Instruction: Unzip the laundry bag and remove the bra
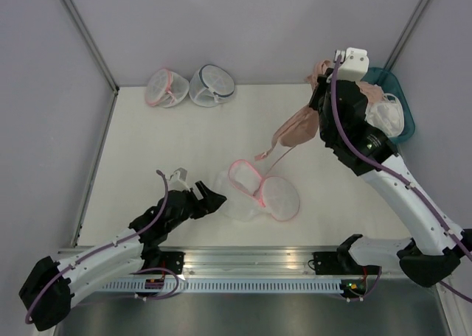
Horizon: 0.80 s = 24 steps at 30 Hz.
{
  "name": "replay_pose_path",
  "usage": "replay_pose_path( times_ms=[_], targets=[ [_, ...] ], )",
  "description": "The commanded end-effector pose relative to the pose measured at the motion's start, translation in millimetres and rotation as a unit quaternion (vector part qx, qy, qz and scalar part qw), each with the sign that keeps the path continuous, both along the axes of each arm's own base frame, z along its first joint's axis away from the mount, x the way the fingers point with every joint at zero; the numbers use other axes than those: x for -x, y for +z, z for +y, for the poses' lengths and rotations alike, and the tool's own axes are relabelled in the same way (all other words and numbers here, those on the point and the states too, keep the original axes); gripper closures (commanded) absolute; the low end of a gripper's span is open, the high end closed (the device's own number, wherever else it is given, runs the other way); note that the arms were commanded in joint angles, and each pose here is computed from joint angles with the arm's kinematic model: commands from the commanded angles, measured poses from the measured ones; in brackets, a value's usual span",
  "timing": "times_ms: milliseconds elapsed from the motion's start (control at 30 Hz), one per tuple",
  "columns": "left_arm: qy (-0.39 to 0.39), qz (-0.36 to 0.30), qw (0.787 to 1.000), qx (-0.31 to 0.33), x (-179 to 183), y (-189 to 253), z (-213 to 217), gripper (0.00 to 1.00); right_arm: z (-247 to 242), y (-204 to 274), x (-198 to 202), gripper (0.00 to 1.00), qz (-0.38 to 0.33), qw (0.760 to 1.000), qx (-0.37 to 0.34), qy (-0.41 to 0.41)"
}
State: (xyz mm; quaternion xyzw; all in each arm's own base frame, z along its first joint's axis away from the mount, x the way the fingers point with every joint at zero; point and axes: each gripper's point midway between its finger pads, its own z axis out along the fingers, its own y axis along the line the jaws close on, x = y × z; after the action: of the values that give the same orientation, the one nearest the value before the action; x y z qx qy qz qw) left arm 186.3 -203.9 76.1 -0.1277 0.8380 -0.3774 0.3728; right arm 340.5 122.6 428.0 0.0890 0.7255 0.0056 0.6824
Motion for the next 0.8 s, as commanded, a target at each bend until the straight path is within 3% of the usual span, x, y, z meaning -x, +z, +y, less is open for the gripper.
replay_pose_path(
  times_ms=[0,233,500,767],
  targets=[
    [0.005,0.001,1.0,0.018,1,27,-1,0.05,-12,12,-30,0.99,-0.008,1.0,-0.003,0.002],
    [0.005,-0.022,0.999,0.035,10,58,9,0.01,-61,-5,-88,1.0,0.012,0.999,-0.031,-0.034],
    [-0.005,-0.049,0.998,0.047,15,85,13,0.01,-92,15,-113,0.99,-0.008,0.997,-0.018,-0.077],
    [-0.008,-0.065,0.997,0.049,18,104,17,0.01,-163,37,-155,0.99,-0.026,0.986,-0.027,-0.164]
  ],
)
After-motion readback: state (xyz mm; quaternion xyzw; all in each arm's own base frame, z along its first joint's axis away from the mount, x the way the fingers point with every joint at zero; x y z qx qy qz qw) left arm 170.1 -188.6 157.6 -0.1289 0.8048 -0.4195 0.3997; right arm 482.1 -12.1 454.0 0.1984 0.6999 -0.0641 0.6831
